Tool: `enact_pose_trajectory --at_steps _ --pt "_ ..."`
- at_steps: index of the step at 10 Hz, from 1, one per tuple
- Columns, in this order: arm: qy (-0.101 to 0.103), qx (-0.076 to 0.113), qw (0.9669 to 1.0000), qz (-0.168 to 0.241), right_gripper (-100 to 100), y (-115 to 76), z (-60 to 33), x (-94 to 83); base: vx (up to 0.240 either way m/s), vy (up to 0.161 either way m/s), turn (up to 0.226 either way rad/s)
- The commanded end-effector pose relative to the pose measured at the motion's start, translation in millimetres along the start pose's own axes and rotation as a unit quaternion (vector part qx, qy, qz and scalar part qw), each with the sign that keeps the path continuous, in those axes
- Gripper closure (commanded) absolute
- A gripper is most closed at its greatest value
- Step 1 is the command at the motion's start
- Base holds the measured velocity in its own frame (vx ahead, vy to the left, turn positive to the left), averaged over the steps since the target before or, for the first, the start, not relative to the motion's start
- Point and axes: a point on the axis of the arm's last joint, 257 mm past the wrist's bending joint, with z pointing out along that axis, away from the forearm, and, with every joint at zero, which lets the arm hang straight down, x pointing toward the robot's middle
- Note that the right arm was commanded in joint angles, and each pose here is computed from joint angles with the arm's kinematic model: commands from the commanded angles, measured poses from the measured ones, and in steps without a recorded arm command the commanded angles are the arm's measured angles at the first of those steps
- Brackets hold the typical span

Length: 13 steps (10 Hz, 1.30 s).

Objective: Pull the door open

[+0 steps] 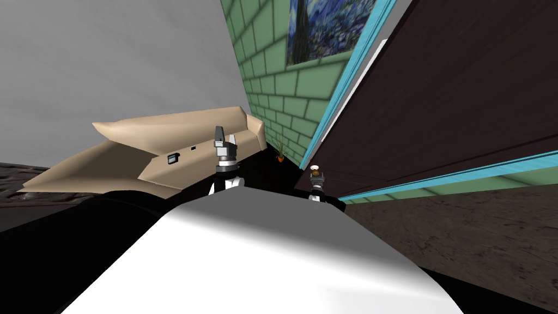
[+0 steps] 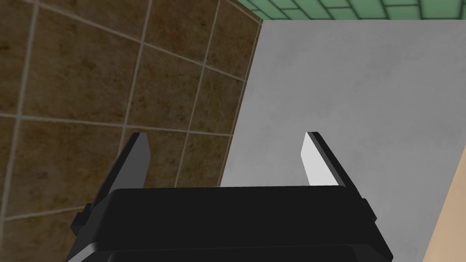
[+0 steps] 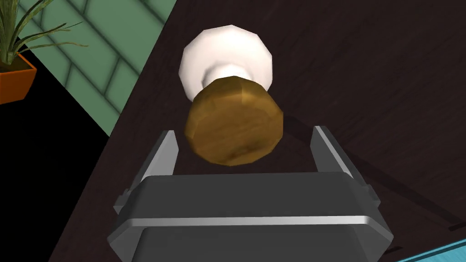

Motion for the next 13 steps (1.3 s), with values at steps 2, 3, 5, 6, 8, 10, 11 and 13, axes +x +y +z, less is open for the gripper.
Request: enact_pose_trajectory --at_steps 2,3,5,6,8,10,11,13 --pt "0.005 0.001 0.9992 0.039 -100 -1.3 -3.7 2.8 -0.068 0.053 0.061" --pt "0.005 0.001 0.9984 0.056 -100 -0.6 -5.6 2.3 -0.066 0.015 0.054" --pt "0.006 0.002 0.9971 0.075 -100 0.1 -7.6 1.8 -0.044 -0.013 0.047" --pt "0.006 0.002 0.9953 0.096 -100 0.8 -9.8 1.3 -0.041 -0.014 0.038" --pt "0.007 0.003 0.9930 0.118 -100 1.4 -12.1 0.7 -0.056 -0.012 0.045" --pt "0.008 0.004 0.9880 0.154 -100 2.6 -16.9 -0.2 -0.049 -0.004 0.056" --pt "0.008 0.004 0.9866 0.163 -100 2.6 -16.9 -0.2 -0.048 -0.008 0.022" --pt "0.008 0.005 0.9826 0.185 -100 3.1 -19.4 -0.7 -0.047 -0.013 0.024"
